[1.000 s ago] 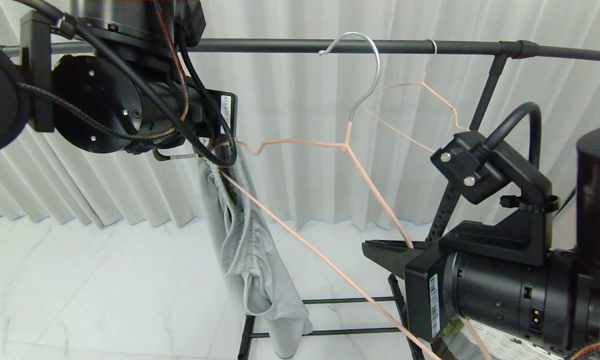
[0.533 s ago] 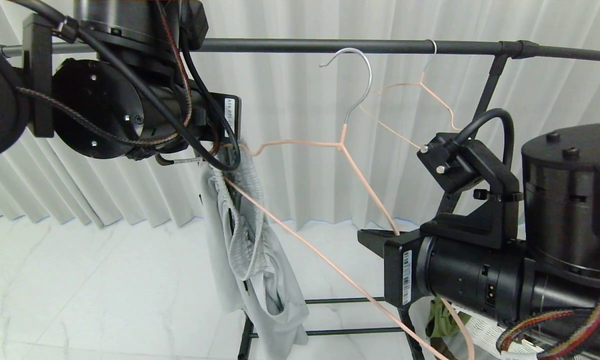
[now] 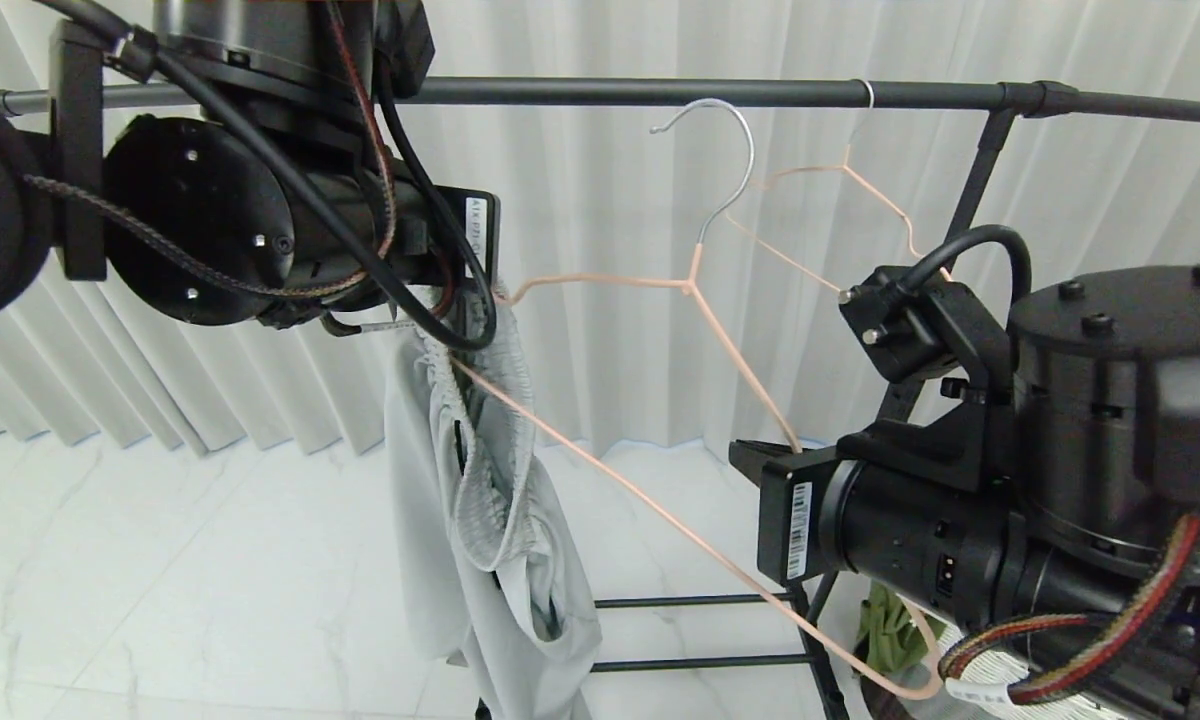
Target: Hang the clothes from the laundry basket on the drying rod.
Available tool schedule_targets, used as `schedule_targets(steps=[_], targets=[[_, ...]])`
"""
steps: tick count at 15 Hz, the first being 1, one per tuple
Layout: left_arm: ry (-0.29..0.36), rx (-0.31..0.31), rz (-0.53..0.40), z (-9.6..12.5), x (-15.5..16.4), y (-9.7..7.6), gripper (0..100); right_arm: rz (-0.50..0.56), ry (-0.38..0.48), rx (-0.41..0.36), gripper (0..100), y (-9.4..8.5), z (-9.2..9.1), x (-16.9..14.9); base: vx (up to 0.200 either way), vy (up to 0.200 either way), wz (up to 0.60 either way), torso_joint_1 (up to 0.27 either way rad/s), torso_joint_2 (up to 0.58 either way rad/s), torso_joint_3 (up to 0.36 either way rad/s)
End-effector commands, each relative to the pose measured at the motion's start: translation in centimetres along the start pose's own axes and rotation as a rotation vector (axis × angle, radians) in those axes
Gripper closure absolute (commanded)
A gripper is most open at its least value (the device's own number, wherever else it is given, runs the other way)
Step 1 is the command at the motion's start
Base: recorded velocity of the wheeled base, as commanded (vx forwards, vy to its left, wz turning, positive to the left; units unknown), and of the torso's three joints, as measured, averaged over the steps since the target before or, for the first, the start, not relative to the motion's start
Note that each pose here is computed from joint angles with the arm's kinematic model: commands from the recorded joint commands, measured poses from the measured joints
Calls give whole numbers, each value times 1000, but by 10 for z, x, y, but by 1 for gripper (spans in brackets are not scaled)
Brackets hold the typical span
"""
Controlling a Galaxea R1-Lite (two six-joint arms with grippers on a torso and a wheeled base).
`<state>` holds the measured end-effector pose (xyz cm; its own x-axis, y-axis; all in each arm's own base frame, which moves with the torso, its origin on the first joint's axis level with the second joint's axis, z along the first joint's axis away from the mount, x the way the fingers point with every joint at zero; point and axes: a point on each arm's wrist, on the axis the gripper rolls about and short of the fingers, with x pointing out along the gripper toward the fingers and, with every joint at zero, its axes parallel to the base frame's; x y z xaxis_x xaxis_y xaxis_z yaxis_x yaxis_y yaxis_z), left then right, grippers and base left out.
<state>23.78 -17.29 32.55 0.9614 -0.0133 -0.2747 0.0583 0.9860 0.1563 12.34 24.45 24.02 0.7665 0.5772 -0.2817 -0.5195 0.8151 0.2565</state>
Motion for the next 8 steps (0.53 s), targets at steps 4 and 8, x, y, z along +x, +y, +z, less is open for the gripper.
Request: schedule_targets(steps=[4,8], targets=[[-25,-15,-113,1,-22,-27,100,22,-7,-5,100,11,-10,15,0,0,0,0,0,0],[-30,-36,-141,1,-29,-32,100,21,-9,-3,100,13,-13,21,0,0,0,0,0,0]])
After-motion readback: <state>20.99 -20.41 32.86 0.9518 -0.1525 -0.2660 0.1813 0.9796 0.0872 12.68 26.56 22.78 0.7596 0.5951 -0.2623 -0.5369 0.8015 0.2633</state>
